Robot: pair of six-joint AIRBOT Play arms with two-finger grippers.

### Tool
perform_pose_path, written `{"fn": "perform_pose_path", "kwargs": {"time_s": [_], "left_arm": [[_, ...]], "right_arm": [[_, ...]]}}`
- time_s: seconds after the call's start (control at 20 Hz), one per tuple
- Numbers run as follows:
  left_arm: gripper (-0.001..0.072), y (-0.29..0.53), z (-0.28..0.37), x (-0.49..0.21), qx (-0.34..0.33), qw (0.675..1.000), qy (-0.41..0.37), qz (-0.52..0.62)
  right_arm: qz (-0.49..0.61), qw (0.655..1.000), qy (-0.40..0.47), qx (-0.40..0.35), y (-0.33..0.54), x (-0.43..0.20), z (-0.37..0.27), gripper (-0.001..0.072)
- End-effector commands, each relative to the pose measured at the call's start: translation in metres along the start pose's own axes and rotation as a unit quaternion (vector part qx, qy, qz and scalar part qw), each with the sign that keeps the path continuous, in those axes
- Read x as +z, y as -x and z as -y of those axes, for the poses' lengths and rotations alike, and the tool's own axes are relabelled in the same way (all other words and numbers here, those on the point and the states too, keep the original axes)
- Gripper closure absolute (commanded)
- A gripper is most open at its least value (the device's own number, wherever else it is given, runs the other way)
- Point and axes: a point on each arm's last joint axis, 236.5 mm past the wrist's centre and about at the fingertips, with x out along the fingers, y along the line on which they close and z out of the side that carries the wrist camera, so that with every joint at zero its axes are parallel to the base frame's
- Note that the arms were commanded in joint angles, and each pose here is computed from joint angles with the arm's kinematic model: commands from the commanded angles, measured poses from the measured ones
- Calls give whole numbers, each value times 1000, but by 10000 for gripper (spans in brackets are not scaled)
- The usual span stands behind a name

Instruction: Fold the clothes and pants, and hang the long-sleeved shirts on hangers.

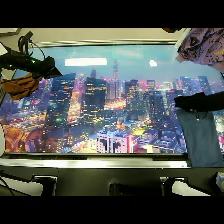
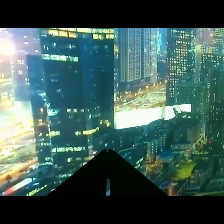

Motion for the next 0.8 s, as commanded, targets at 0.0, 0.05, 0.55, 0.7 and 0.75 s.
{"fn": "perform_pose_path", "kwargs": {"time_s": [0.0,0.05,0.55,0.7,0.75], "left_arm": [[685,-1,0,-1,0,1000,-2,-1],[685,-1,0,-1,0,1000,-2,-1],[685,-1,0,-1,0,1000,-2,-1],[685,0,0,0,0,1000,-2,-1],[684,0,0,0,0,1000,-2,-1]], "right_arm": [[-24,993,-12,-117,9,-13,56,684],[-30,991,-12,-134,11,-16,63,684],[-74,962,6,-262,-27,-76,163,684],[-64,956,6,-286,-45,-90,193,684],[-69,953,10,-294,-51,-96,201,683]]}}
